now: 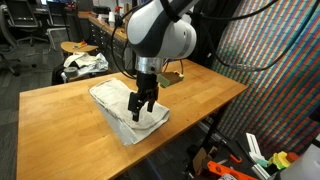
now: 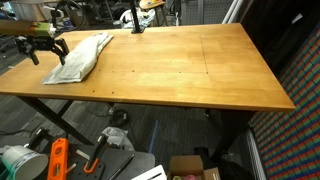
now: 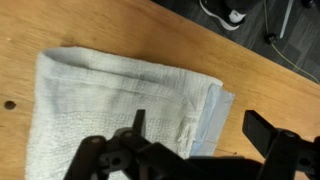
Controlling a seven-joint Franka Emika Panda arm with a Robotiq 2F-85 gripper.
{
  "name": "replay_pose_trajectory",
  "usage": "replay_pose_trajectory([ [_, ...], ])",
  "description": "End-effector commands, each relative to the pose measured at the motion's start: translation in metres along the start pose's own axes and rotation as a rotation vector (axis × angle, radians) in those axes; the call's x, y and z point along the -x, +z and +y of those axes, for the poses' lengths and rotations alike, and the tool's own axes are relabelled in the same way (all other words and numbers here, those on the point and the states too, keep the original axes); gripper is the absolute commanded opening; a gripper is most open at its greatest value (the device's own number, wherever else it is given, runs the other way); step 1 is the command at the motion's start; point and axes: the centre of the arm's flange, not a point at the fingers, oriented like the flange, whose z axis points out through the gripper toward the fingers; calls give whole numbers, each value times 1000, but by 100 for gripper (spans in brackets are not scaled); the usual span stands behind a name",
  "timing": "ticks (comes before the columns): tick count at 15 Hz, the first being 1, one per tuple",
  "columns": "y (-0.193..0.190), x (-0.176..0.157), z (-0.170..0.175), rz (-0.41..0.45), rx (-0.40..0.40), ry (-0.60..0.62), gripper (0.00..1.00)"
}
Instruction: Fold the cloth
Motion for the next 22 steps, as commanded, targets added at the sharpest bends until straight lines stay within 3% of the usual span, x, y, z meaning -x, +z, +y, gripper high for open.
replay_pose_trajectory([
  [1, 16, 21, -31, 136, 66, 10, 100],
  [4, 32, 20, -42, 215, 127, 15, 100],
  [7, 43, 23, -45, 231, 188, 22, 100],
  [8, 46, 24, -45, 227, 204, 26, 75],
  [9, 49, 24, -45, 230, 219, 29, 75],
  [10, 51, 24, -44, 233, 232, 31, 68],
  [12, 53, 23, -42, 236, 239, 35, 49],
  [17, 53, 20, -39, 221, 243, 71, 13],
  [20, 49, 22, -42, 206, 236, 83, 2],
  [22, 46, 24, -46, 193, 229, 87, 3],
])
